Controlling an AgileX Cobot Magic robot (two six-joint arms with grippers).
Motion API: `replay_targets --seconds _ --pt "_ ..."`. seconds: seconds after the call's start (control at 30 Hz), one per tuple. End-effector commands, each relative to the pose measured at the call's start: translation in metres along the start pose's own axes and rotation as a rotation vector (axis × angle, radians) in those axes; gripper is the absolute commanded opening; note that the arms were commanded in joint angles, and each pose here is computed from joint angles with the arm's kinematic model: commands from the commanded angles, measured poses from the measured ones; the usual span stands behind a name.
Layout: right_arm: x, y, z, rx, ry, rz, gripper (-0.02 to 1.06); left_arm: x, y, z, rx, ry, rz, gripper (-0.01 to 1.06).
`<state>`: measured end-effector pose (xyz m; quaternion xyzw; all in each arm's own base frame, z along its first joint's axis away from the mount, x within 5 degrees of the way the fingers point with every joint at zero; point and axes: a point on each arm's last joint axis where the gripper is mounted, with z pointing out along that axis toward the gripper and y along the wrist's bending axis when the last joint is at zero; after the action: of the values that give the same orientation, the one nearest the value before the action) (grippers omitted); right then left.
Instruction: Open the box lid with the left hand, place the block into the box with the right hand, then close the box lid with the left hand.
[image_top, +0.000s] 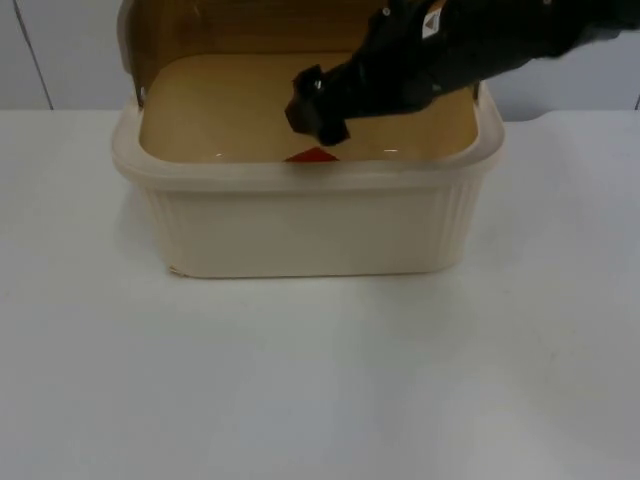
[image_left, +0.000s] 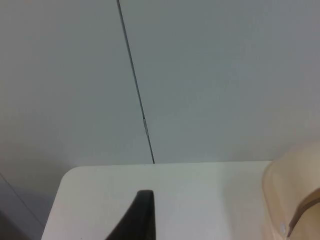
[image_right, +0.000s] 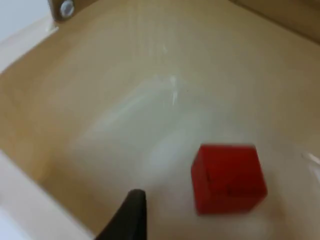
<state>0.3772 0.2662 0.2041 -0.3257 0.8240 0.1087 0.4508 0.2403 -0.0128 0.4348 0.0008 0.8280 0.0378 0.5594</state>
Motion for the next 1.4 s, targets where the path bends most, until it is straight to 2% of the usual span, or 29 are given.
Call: replay_targets --seconds 0.0,0.13,0.33,0.5,0.53,0.7,0.73,0.8,0.83,0.87,0.9,1.03,1.07,1.2,1.37 --pt "-0.009 -0.002 -0.017 -0.004 0.046 -0.012 1.05 -0.001 0.001 0.000 -0.004 -0.004 -0.001 1.05" --pt "-0.016 -0.003 -0.039 -0.005 0.061 -0.014 1.05 -0.001 0.001 0.000 -0.003 -0.004 -0.003 1.05" --pt "-0.028 -0.004 -0.094 0.003 0.005 0.009 1.05 -0.001 0.001 0.000 -0.004 0.001 -0.003 1.05" --pt "-0.035 -0.008 -0.163 0.020 -0.105 0.035 1.05 0.000 0.001 0.000 -0.005 0.005 -0.003 1.05" --pt "-0.035 -0.008 -0.163 0.020 -0.105 0.035 1.05 0.000 0.001 0.000 -0.005 0.005 -0.003 1.05" --pt "-0.047 -0.028 -0.231 0.083 -0.218 0.118 1.05 0.000 0.001 0.000 -0.004 0.005 -0.005 1.05" --pt "-0.047 -0.028 -0.231 0.083 -0.218 0.118 1.05 0.000 0.001 0.000 -0.004 0.005 -0.005 1.05" --pt "-0.049 -0.044 -0.256 0.140 -0.264 0.153 1.05 0.000 0.001 0.000 -0.004 0.005 -0.005 1.05" --pt "-0.046 -0.060 -0.272 0.198 -0.277 0.179 1.05 0.000 0.001 0.000 -0.002 0.005 -0.007 1.05" --pt "-0.043 -0.070 -0.283 0.240 -0.280 0.199 1.05 0.000 0.001 0.000 -0.002 0.005 -0.007 1.05" --pt "-0.043 -0.070 -0.283 0.240 -0.280 0.199 1.05 0.000 0.001 0.000 -0.002 0.005 -0.007 1.05" --pt "-0.027 -0.105 -0.321 0.410 -0.251 0.250 1.05 0.000 0.001 0.000 -0.002 0.005 -0.007 1.05" --pt "-0.027 -0.105 -0.321 0.410 -0.251 0.250 1.05 0.000 0.001 0.000 -0.002 0.005 -0.007 1.05" --pt "-0.009 -0.128 -0.349 0.546 -0.202 0.322 1.05 -0.001 0.000 0.000 0.000 -0.002 -0.007 1.05" --pt "0.004 -0.140 -0.363 0.623 -0.154 0.355 1.05 -0.005 -0.001 0.000 0.015 -0.049 -0.012 1.05"
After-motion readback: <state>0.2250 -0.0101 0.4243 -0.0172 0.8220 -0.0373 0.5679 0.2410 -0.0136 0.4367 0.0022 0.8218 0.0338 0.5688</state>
